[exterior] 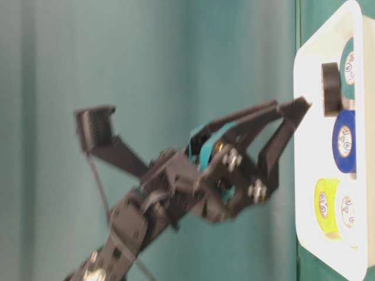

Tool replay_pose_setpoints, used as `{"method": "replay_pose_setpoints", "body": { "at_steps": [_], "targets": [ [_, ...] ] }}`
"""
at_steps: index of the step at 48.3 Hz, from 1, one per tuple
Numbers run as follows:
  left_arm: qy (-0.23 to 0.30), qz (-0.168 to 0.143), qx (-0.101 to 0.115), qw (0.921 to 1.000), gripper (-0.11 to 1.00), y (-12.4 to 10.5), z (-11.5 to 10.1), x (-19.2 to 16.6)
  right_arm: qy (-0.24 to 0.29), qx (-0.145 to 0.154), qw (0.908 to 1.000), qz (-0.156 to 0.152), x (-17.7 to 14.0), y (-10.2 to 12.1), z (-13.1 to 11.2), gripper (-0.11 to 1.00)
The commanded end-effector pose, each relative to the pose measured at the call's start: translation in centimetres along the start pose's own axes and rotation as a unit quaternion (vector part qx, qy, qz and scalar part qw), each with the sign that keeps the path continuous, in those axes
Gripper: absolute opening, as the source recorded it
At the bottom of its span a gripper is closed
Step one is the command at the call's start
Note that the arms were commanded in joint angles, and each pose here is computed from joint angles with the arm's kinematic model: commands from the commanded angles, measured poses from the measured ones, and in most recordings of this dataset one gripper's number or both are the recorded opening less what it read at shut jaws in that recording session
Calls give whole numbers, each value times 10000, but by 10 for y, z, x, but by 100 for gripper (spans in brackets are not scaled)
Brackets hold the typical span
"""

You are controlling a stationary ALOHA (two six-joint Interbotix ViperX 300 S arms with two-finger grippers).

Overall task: Put the tape into the white case with the left arm.
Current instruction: 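Withdraw the left gripper from the tray to the left side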

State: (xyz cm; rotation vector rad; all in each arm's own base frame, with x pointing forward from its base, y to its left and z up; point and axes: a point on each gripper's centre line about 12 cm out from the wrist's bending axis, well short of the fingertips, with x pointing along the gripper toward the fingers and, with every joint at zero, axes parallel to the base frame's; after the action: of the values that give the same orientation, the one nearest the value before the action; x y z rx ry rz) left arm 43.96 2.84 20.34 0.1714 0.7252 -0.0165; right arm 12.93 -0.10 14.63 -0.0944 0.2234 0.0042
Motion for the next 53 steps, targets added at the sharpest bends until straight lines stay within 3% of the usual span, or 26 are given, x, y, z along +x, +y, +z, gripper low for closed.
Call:
{"method": "replay_pose_setpoints", "body": {
  "at_steps": [1, 14, 30, 53],
  "targets": [
    [-341, -65, 2, 9994, 92, -12, 14, -25, -7, -5, 10000, -1, 1, 0, 2, -9],
    [-890, -245, -188, 9956, 92, -39, 2, -60, -7, -5, 10000, -1, 1, 0, 2, -9],
    [-1290, -263, -427, 9904, 92, -45, -26, -94, 1, -5, 10000, -1, 1, 0, 2, -9],
    [-1395, -250, -438, 9889, 91, -47, -69, -129, -7, -5, 10000, -1, 1, 0, 2, -9]
  ]
}}
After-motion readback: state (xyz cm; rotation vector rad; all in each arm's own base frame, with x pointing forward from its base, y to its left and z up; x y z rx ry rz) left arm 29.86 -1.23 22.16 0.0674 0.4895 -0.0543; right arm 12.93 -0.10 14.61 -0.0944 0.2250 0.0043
